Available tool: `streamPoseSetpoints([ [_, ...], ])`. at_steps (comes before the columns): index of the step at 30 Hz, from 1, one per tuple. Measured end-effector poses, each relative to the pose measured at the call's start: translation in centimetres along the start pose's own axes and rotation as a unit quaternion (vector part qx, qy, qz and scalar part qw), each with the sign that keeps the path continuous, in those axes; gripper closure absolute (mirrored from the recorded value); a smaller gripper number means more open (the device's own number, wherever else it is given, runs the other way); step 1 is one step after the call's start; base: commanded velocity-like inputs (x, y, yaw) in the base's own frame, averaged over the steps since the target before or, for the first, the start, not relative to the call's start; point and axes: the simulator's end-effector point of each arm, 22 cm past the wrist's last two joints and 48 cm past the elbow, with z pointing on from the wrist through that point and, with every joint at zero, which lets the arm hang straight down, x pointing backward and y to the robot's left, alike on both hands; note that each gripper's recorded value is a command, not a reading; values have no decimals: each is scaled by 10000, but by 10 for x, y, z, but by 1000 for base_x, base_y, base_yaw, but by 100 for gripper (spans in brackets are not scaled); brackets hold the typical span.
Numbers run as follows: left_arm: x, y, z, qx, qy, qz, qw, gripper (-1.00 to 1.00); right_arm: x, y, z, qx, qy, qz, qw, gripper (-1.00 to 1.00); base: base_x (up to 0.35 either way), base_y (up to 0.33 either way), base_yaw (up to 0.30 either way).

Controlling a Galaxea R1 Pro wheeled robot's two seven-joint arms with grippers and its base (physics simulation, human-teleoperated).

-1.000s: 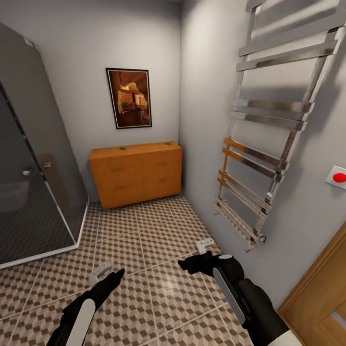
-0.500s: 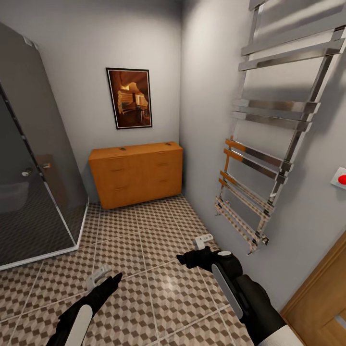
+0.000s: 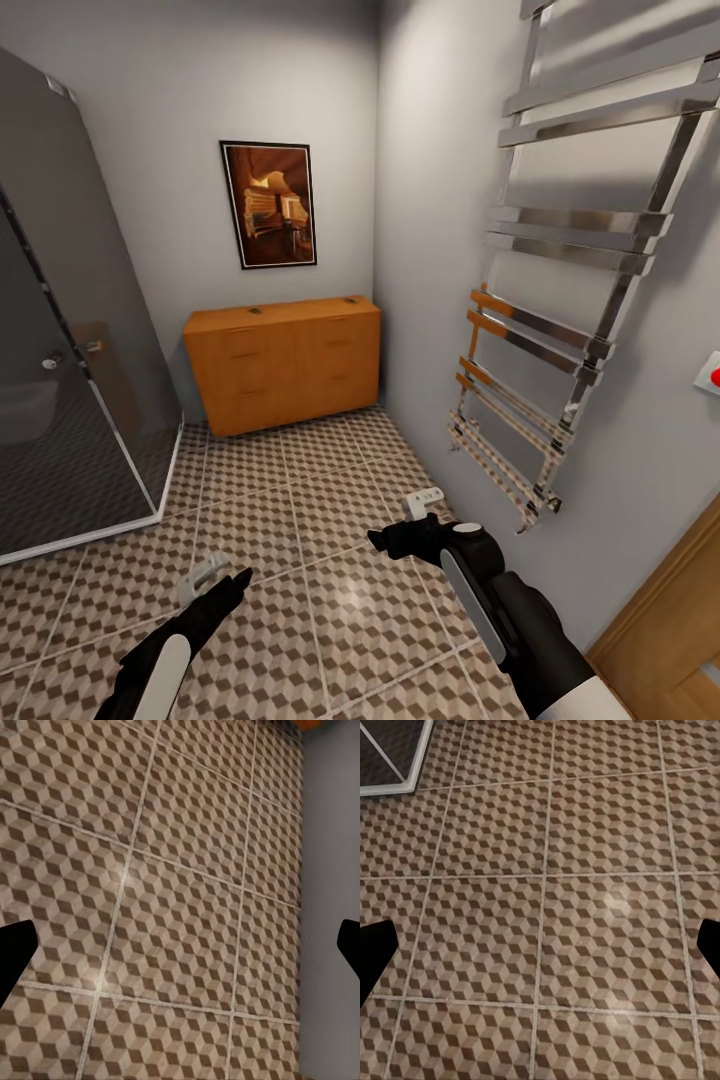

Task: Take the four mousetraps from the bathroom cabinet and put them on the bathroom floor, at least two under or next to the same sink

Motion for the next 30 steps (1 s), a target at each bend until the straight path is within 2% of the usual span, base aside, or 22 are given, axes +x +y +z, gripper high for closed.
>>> streamPoseSetpoints([
  [16,-4,3,-1,-58,-32,46,10000,-100,3,0,1,6,29,-2,10000,-100,334,9,0],
  [25,-5,-3,0,-24,-11,89,10000,-100,3,-2,2,21,35,2,10000,-100,297,176,0],
  [30,-12,-18,1,-74,181,253,9995,-100,3,-2,1,25,35,3,10000,-100,271,226,0],
])
